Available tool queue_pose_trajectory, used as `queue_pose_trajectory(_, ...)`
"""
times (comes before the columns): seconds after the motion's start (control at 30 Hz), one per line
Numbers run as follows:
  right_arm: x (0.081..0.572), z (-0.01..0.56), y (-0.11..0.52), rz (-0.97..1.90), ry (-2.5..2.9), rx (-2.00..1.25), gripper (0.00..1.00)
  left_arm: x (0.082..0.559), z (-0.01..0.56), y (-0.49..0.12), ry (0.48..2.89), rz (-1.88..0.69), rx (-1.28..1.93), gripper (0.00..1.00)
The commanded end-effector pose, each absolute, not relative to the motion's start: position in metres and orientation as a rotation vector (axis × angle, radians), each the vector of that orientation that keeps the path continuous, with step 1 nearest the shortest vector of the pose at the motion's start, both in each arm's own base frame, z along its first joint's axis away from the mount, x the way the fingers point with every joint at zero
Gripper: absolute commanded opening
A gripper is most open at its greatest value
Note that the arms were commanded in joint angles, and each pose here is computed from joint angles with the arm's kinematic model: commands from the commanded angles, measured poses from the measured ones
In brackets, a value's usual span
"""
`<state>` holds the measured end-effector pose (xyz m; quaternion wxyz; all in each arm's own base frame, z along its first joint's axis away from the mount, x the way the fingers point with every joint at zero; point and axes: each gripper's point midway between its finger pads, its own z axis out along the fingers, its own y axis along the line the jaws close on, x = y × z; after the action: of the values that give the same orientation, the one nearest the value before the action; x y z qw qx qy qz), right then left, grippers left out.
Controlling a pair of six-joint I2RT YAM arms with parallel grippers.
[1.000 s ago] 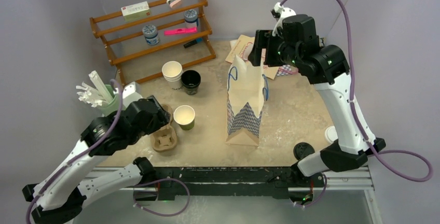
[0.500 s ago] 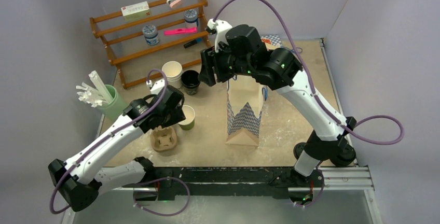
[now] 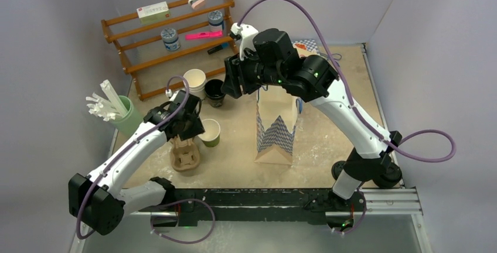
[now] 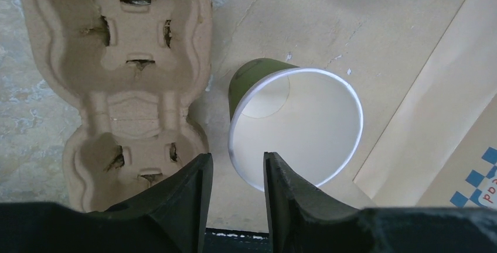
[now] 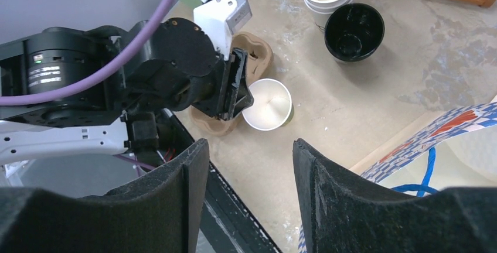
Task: Pack the takeout coffee
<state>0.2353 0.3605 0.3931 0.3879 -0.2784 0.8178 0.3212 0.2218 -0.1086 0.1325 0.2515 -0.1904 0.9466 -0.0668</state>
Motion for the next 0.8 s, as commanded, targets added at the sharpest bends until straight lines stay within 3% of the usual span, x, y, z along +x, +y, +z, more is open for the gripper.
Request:
queue_pose_trajectory(0.0,0.231,0.411,0.363,0.853,2.005,-0.731,0.56,0.232,0.126,-0.116,2.569,-0.232,-0.471,0.37)
queue_pose_trajectory(0.1,0.231,0.408,0.362,0.852,2.007,-0.729,0.53,0.235,0.122,-0.117,2.562,-0.233,-0.459,0.27)
queue_pose_trajectory(0.27,0.231,0.407,0.36,0.851,2.01,-0.716,0.51,0.247,0.127,-0.114,2.529,-0.197,-0.427,0.0)
queue_pose_trajectory(0.77,0.234,0.4,0.339,0.754,2.012,-0.685,0.51,0.307,0.146,-0.145,2.471,-0.24,-0.286,0.0)
